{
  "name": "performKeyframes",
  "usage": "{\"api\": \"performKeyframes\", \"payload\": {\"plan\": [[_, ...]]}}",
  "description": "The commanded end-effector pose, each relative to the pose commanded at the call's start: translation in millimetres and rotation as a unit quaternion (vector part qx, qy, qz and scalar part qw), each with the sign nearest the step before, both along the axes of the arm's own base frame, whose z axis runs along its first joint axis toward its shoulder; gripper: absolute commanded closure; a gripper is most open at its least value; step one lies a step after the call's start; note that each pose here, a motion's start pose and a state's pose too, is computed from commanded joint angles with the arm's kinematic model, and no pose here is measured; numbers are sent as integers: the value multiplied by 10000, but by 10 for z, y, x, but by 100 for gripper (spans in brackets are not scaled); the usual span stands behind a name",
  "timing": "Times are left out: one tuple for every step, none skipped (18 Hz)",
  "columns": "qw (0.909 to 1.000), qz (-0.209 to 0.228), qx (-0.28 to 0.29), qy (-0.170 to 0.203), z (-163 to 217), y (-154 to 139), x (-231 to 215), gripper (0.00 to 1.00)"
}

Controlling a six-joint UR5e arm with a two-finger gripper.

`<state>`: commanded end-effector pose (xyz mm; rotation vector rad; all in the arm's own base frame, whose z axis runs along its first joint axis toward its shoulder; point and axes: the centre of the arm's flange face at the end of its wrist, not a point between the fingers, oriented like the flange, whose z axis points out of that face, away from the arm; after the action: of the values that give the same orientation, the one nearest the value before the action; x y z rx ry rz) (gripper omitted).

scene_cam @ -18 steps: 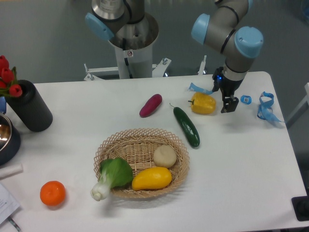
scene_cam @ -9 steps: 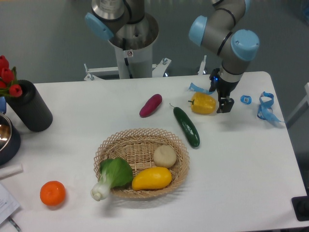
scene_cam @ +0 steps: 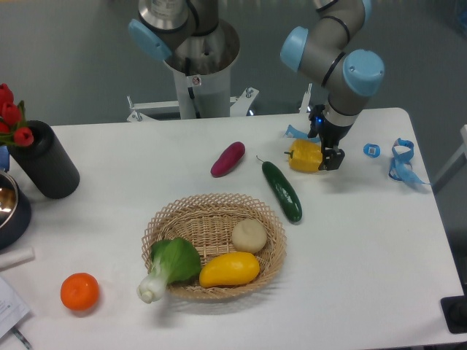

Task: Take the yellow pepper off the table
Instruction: 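Close the gripper around the yellow bell pepper, then lift the yellow bell pepper up off the table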

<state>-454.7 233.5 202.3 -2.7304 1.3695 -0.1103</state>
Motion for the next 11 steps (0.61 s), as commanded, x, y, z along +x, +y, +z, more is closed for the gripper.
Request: {"api": "performKeyframes", "payload": {"plan": [[10000,8,5,23,-19,-9,5,8],[9999,38,23,126,-40,-7,-4,7],[9998,45,27,188,-64,-5,-23,7],[9998,54,30,164,-112,-15,-4,7],[9998,54,34,187,-114,-13,-10,7],[9998,53,25,181,-126,-16,-7,7],[9998,61,35,194,-123,-14,-9,9],[9998,76,36,201,-122,-27,-18,23],[9997,92,37,208,-120,-27,-20,39],[9996,176,37,203,-120,-25,-19,49],[9995,237,34,207,-115,-17,-22,59]]}}
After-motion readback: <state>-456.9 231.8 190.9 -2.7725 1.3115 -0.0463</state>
